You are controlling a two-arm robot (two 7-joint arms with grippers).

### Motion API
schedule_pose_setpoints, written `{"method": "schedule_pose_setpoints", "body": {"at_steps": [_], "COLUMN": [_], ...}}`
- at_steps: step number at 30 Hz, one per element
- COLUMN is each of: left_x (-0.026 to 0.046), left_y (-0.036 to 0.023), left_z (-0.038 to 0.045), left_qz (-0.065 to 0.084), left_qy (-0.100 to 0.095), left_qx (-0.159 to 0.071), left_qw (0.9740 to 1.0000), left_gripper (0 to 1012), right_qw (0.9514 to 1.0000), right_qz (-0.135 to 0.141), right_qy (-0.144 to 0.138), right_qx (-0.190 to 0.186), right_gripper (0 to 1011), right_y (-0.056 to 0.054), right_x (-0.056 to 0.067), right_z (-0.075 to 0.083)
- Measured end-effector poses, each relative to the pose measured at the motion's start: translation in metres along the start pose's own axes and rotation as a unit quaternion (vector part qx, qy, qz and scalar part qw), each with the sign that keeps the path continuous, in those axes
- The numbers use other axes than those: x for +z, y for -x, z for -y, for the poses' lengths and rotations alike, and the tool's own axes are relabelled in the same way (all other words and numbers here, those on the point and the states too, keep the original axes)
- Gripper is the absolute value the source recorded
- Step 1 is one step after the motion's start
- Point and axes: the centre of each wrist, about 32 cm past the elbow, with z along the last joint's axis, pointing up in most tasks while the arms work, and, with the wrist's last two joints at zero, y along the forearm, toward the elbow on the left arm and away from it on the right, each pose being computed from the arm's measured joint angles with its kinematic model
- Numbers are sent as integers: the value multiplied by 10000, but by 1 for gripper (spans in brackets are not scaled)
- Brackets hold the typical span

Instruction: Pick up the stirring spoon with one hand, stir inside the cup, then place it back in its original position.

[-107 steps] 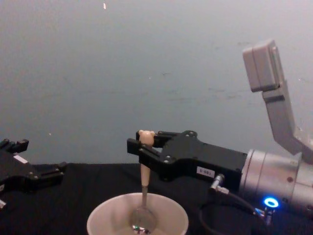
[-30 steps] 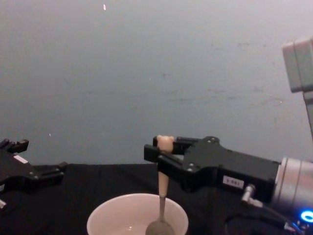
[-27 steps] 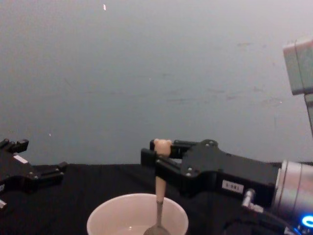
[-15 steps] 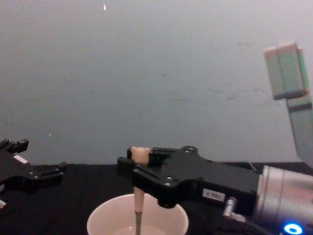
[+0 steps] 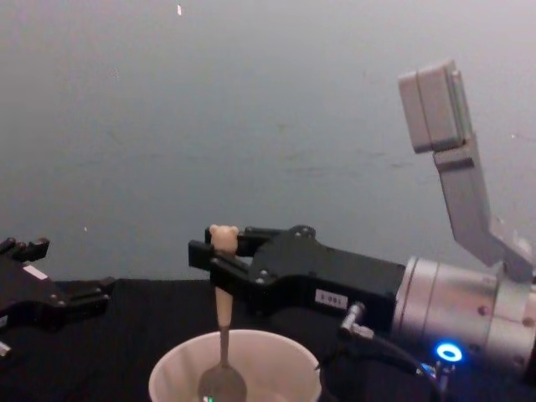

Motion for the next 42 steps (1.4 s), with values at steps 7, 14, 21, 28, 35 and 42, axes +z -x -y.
{"method": "schedule_pose_setpoints", "body": {"at_steps": [7,14,21,28,35,42], "left_x": [0,0,0,0,0,0], "left_y": [0,0,0,0,0,0], "left_z": [0,0,0,0,0,0], "left_qz": [0,0,0,0,0,0], "left_qy": [0,0,0,0,0,0], "left_qx": [0,0,0,0,0,0], "left_qw": [10000,10000,10000,10000,10000,10000], "left_gripper": [1001,1001,1001,1001,1001,1001], "right_qw": [9998,9994,9991,9991,9995,9997], "right_qz": [61,70,52,-19,-142,-228], "right_qy": [32,54,106,113,121,75], "right_qx": [-201,-331,-408,-408,-273,-25], "right_gripper": [214,214,214,214,214,214], "right_y": [-79,-107,-95,-32,86,195], "right_x": [-6,-6,2,26,36,47], "right_z": [19,88,237,382,457,416]}}
